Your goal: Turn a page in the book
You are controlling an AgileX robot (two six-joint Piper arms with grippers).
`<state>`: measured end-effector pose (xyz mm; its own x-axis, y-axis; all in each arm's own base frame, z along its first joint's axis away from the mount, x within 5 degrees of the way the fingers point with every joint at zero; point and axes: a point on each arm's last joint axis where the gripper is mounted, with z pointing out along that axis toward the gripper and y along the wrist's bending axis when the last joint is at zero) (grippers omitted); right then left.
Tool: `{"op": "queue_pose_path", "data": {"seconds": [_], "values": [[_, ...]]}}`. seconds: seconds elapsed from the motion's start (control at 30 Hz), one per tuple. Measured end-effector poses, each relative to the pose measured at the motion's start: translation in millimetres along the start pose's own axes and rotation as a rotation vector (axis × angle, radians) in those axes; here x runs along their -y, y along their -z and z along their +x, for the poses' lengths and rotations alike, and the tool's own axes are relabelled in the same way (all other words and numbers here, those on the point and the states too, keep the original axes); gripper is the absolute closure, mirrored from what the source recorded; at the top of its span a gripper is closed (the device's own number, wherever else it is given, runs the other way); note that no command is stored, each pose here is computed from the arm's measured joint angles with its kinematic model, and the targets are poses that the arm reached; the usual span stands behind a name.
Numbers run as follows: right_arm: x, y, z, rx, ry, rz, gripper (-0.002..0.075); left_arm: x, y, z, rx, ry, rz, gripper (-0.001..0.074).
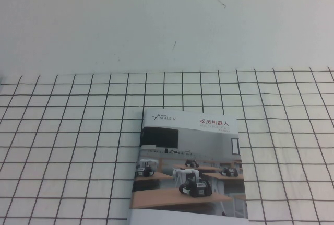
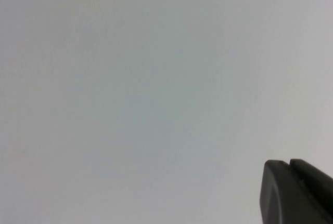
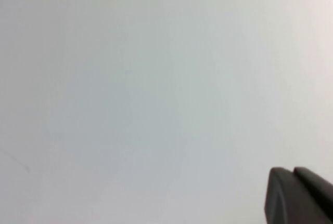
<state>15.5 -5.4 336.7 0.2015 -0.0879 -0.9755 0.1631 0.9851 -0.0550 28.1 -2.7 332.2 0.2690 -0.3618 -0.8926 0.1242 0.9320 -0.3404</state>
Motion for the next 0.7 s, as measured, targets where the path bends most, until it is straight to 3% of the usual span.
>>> {"op": "queue_pose_path", "data": {"seconds": [0.27, 0.47, 0.7], "values": [[-8.5, -50.8, -1.5, -0.574, -0.023, -0.099, 0.0728, 7.7, -45.5, -2.7, -0.402, -0.052, -0.050, 0.0738], [-30.5, -100.4, 27.0, -0.880, 0.020, -0.364, 0.0728, 3.5, -78.9, 22.0, -0.568, 0.099, -0.072, 0.0738], [-58.9, -137.8, 58.5, -0.969, -0.054, -0.697, 0.0727, 22.6, -107.5, 56.1, -0.919, 0.239, 0.174, 0.0738]]}}
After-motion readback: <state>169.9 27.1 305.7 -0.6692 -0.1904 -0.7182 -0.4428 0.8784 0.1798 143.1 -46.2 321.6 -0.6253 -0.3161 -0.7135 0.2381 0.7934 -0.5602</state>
